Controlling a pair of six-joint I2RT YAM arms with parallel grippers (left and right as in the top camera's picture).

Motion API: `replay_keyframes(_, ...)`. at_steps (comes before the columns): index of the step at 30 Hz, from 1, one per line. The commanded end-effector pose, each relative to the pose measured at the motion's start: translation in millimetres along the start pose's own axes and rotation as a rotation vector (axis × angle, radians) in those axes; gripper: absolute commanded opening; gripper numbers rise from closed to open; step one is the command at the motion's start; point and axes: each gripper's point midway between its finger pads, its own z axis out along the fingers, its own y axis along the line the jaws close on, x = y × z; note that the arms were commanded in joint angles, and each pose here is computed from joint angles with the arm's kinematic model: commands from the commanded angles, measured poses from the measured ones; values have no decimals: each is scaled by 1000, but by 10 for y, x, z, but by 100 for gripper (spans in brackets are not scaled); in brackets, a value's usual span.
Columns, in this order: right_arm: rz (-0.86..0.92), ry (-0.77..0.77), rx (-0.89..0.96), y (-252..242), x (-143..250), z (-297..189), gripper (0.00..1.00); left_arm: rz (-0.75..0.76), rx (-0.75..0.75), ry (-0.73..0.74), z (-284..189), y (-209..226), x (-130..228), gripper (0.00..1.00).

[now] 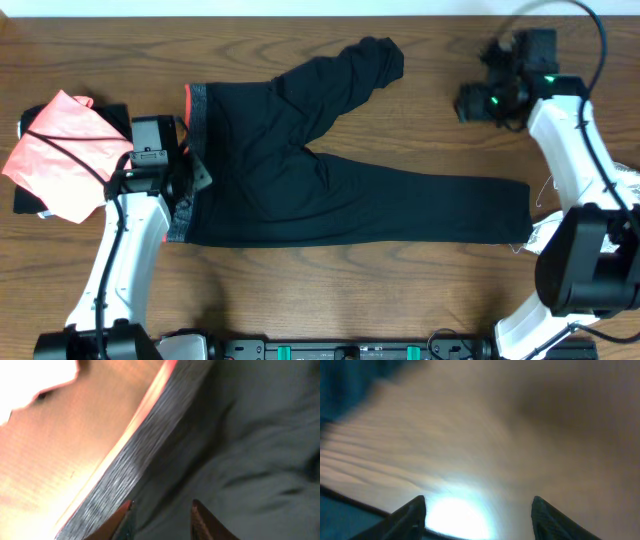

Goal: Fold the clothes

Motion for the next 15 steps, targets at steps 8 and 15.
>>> replay_keyframes(8, -215, -332, -167, 884, -727, 739, 49, 151, 99, -17, -20, -395, 19, 42)
replay_keyframes(15, -150, -430, -165, 891, -728, 1510, 38, 154, 98, -13, -19, -395, 32, 42)
